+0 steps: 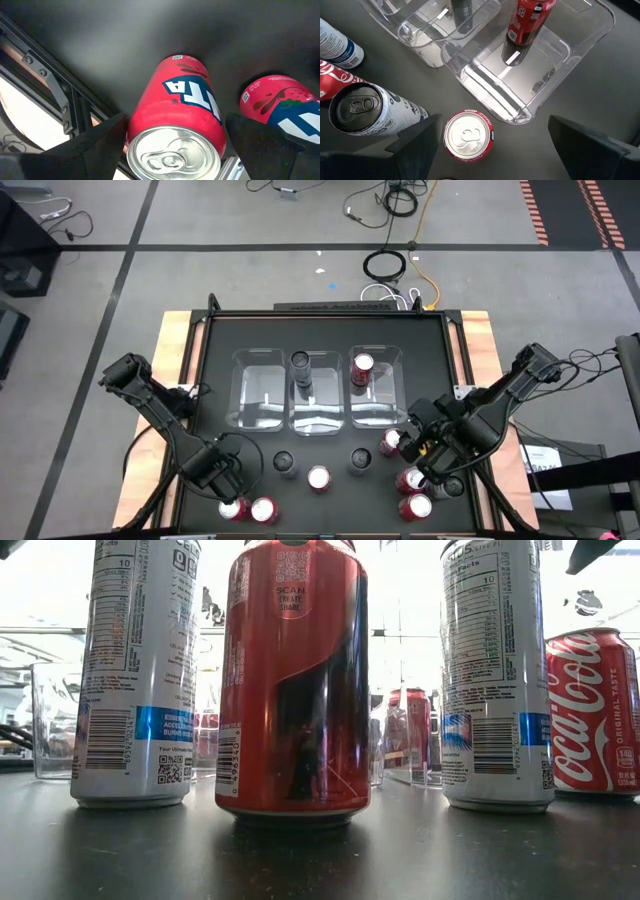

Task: Sort soda cans
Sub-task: Put the top left orange soda can into the left transparent bin

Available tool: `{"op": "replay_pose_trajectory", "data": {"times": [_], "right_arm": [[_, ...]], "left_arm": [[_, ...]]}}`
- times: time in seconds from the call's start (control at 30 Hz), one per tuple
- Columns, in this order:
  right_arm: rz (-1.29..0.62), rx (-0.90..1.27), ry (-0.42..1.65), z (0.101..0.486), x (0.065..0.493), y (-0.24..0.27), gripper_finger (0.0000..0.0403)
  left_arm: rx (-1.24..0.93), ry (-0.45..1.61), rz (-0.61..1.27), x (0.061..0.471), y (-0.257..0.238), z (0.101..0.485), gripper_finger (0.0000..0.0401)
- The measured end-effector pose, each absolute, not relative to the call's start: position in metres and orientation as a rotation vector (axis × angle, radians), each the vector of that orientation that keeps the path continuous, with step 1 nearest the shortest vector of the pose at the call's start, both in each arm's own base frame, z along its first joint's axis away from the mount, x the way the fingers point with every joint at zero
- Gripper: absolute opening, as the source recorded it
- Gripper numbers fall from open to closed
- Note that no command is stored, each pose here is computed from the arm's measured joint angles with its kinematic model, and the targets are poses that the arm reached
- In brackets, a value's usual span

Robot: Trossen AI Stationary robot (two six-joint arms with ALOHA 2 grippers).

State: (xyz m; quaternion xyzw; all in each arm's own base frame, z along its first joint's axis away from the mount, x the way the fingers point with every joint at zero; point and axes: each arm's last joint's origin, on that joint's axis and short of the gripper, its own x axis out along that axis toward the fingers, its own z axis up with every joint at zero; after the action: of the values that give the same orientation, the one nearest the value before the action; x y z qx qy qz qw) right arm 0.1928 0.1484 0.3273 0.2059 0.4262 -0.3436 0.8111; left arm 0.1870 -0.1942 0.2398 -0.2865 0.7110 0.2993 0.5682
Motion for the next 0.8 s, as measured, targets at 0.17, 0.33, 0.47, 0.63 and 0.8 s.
{"op": "replay_pose_trajectory", "data": {"times": [0.17,0.33,0.47,0.63,0.8], "right_arm": [[-0.731,0.437,0.912,0.3273,0.1929,0.1485,0.0357],[-0.729,0.437,0.911,0.3273,0.1930,0.1486,0.0357],[-0.728,0.439,0.916,0.3272,0.1930,0.1487,0.0357],[-0.720,0.436,0.918,0.3272,0.1933,0.1491,0.0357],[-0.719,0.434,0.920,0.3272,0.1934,0.1491,0.0357]], "left_arm": [[-0.672,1.671,0.704,0.1869,-0.1942,0.2398,0.0345],[-0.672,1.671,0.705,0.1868,-0.1941,0.2398,0.0345],[-0.670,1.673,0.711,0.1864,-0.1937,0.2398,0.0356],[-0.671,1.671,0.711,0.1866,-0.1938,0.2399,0.0395],[-0.676,1.674,0.704,0.1869,-0.1943,0.2398,0.0388]]}}
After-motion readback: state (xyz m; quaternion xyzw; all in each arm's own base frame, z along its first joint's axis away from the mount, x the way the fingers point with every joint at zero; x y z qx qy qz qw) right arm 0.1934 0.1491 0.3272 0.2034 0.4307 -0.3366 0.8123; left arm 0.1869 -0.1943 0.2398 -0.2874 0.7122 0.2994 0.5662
